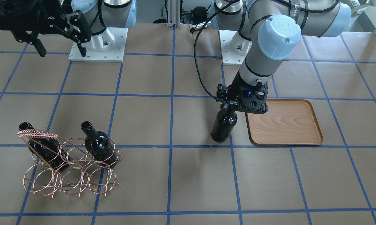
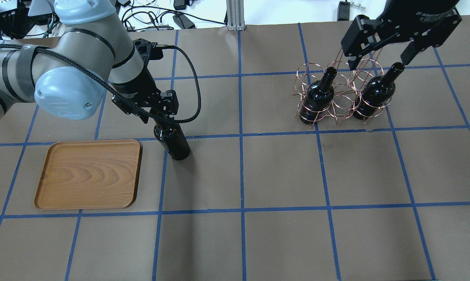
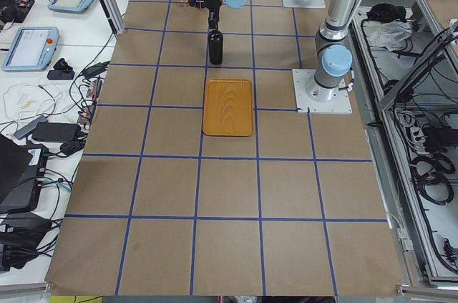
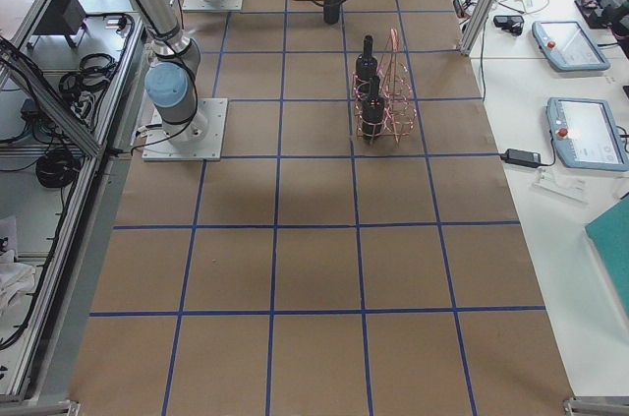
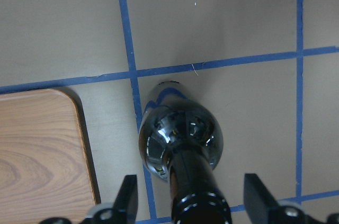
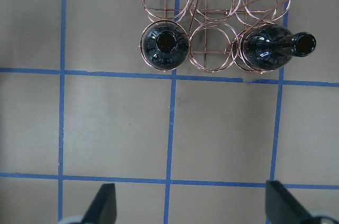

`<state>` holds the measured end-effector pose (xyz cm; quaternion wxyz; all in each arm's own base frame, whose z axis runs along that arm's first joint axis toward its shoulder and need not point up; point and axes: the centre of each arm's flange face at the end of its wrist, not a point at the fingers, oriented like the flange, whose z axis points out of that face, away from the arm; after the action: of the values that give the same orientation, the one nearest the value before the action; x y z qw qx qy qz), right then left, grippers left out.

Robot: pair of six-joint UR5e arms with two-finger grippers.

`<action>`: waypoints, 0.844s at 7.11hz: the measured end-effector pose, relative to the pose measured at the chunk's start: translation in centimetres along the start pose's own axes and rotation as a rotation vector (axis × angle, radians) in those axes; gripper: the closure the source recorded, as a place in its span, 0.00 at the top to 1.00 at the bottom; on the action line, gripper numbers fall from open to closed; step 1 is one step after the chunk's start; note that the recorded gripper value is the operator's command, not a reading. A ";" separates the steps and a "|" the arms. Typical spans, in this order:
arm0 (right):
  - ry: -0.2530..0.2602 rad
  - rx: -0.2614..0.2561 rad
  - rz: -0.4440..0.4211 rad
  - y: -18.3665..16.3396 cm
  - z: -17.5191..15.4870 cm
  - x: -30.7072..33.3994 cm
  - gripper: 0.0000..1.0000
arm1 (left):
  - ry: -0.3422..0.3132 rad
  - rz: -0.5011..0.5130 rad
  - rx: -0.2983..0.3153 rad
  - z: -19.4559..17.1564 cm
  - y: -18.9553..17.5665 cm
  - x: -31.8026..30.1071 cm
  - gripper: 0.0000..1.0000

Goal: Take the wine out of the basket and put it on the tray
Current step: 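Lift the bottle with the left gripper and move it over the tray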

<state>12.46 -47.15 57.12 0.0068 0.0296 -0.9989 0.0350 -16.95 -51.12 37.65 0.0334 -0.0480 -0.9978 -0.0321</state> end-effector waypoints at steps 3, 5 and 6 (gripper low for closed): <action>-0.002 0.000 -0.001 0.0 0.0 0.0 1.00 | 0.010 -0.007 -0.017 0.4 0.1 0.1 0.00; -0.002 0.000 -0.001 0.0 0.0 0.0 1.00 | 0.010 -0.005 -0.012 0.2 0.0 0.1 0.00; -0.002 0.000 -0.001 0.0 0.0 0.0 1.00 | 0.006 -0.001 -0.006 -0.1 0.0 0.0 0.00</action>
<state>12.48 -47.15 57.10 0.0056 0.0302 -0.9989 0.0348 -16.97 -51.13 37.79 0.0361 -0.0475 -0.9976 -0.0350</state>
